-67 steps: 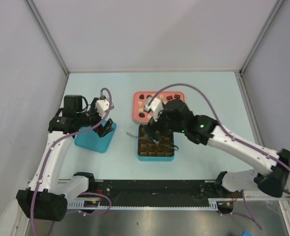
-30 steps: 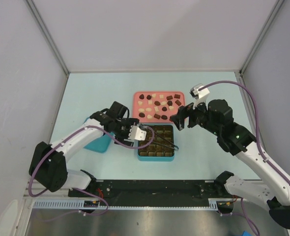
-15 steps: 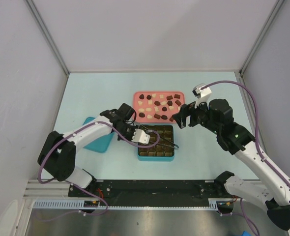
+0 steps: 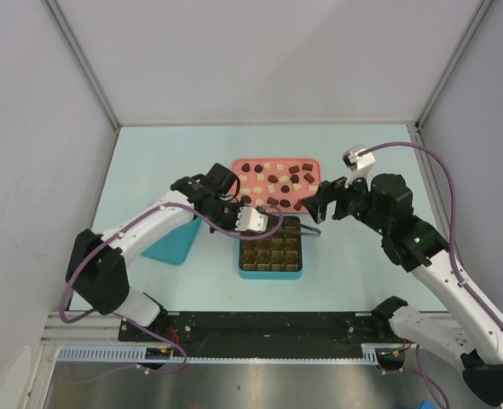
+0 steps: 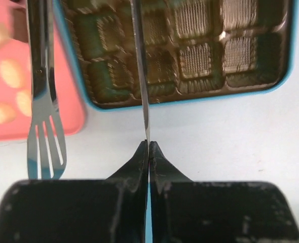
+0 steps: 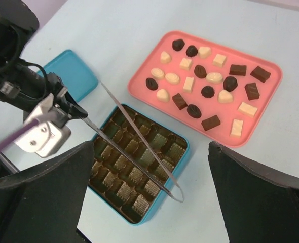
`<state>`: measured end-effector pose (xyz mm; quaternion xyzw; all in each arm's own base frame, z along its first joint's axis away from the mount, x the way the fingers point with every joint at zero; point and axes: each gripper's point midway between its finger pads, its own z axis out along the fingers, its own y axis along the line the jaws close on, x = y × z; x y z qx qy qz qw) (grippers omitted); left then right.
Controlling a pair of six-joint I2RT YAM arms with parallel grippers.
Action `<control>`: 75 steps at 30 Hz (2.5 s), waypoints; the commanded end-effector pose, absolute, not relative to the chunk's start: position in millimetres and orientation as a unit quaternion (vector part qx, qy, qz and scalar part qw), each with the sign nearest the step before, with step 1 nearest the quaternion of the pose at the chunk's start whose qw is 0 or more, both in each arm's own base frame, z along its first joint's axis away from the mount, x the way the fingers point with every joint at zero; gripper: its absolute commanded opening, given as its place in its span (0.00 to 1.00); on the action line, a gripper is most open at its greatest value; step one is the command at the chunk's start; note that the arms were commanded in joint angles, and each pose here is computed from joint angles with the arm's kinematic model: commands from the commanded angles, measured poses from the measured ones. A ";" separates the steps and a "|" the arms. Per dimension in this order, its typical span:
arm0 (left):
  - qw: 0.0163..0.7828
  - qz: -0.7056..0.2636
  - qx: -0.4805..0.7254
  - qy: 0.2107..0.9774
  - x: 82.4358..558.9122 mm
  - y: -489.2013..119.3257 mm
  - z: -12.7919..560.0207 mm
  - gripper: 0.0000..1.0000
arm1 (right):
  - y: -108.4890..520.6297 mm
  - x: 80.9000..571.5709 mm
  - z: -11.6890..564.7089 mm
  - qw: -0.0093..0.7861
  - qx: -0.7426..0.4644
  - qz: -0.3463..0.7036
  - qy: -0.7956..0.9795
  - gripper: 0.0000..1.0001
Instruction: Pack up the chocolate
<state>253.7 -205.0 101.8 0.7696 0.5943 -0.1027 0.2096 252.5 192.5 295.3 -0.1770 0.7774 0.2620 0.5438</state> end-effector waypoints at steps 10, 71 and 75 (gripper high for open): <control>0.349 -0.391 0.549 0.651 236.2 -217.7 288.8 0.00 | 188.0 197.5 429.9 0.668 -0.196 0.382 0.608 1.00; 0.358 -0.487 0.550 0.576 166.6 -232.3 335.2 0.00 | 327.6 208.1 423.5 0.548 -0.318 0.615 0.470 0.69; 0.358 -0.486 0.550 0.577 165.4 -231.9 335.3 0.01 | 327.4 210.0 423.7 0.549 -0.314 0.615 0.471 0.53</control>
